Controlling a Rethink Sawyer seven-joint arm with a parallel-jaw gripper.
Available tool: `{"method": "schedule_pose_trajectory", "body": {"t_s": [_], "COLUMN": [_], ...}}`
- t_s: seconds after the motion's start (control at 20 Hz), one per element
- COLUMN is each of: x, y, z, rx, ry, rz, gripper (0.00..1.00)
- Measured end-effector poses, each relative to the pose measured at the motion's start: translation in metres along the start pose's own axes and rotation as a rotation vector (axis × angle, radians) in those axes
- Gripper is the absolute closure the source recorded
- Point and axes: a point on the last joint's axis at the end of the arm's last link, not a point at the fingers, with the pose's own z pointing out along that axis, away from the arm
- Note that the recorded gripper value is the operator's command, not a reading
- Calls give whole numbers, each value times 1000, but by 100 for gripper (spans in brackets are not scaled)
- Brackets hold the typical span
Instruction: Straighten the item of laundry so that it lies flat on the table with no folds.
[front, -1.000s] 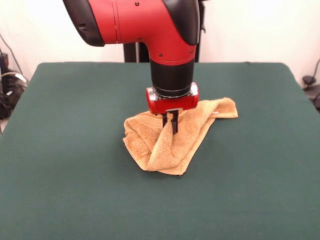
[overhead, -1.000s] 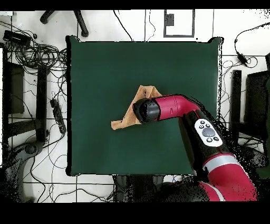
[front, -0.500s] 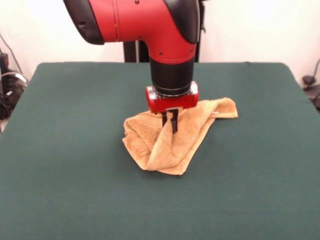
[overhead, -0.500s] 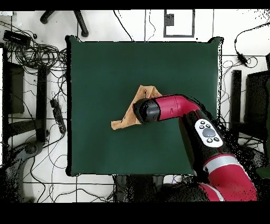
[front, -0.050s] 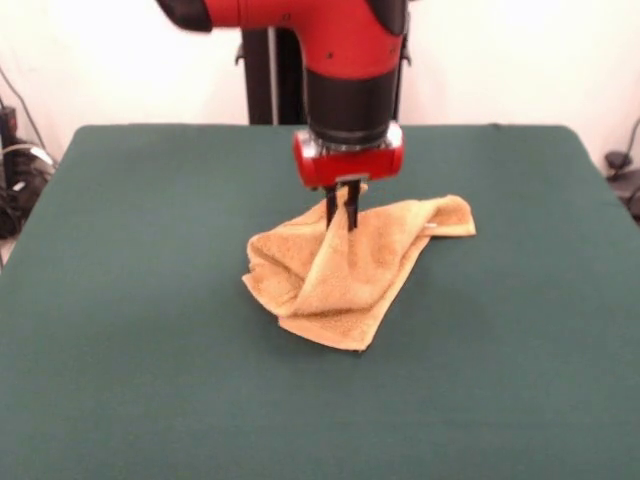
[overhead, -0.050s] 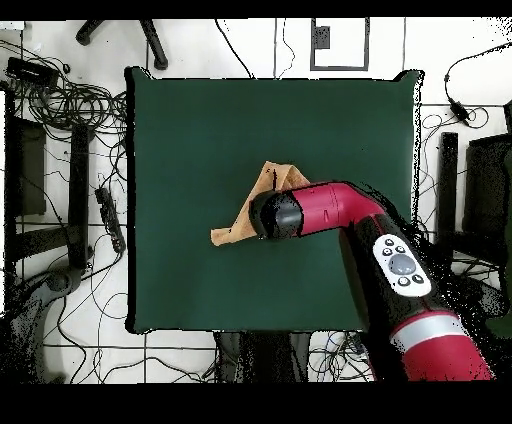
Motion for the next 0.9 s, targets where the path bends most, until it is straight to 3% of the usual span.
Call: {"method": "schedule_pose_trajectory", "body": {"t_s": [0.4, 0.65, 0.9], "x": [9, 14, 22], "y": [0, -13, -47], "z": [-59, -88, -110], "rx": [20, 37, 35], "ry": [58, 87, 123], "rz": [4, 22, 42], "gripper": [100, 100, 100]}}
